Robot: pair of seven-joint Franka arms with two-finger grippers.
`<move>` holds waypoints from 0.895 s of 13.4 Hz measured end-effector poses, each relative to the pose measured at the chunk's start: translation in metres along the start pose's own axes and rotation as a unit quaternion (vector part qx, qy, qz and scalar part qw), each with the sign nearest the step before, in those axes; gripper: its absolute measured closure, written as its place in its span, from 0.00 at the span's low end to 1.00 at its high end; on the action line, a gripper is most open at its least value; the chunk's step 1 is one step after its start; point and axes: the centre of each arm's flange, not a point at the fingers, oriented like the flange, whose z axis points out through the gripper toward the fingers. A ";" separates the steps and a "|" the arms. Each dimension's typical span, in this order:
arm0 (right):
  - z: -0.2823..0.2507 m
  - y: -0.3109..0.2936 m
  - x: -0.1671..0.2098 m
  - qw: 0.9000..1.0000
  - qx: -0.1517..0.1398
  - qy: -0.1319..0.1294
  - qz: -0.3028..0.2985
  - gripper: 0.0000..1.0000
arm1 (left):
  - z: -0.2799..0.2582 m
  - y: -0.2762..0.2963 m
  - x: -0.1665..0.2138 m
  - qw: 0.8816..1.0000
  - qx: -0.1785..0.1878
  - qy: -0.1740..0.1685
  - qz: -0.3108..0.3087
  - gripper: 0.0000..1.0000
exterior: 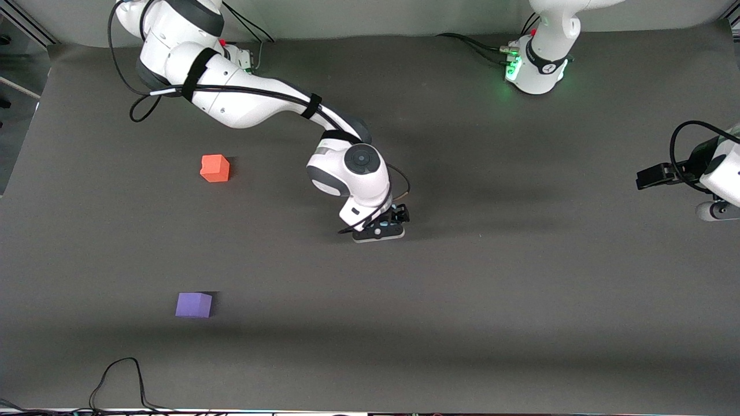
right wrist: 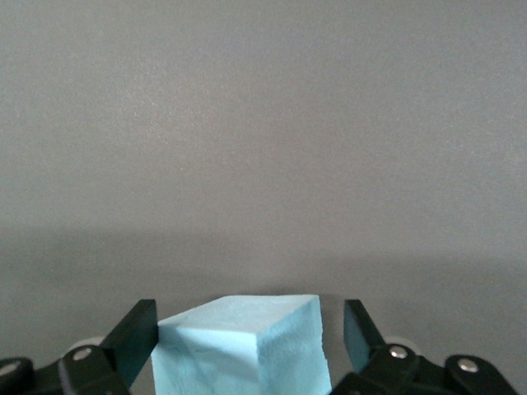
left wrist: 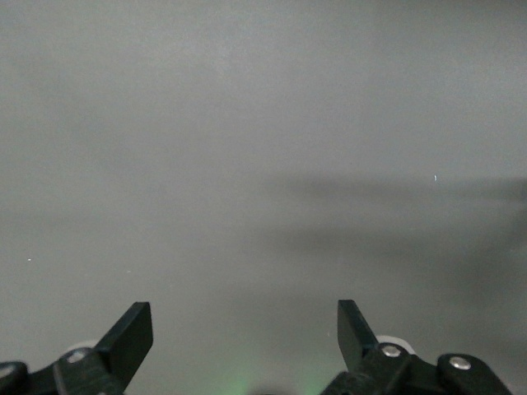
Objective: Place blue block between orange and purple blocks
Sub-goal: 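Lower the right gripper onto the light-blue cube and close it, then carry the light-blue cube with the right gripper beside the orange cube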
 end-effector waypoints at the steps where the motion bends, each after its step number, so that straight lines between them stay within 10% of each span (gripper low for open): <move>1: -0.002 0.000 0.002 1.000 0.001 0.002 0.001 0.00 | 0.000 0.000 0.000 1.000 0.000 0.000 0.000 0.00; 12: 0.015 0.002 -0.018 1.000 -0.013 -0.017 0.005 0.00 | 0.000 0.001 0.000 1.000 0.000 -0.002 0.000 0.00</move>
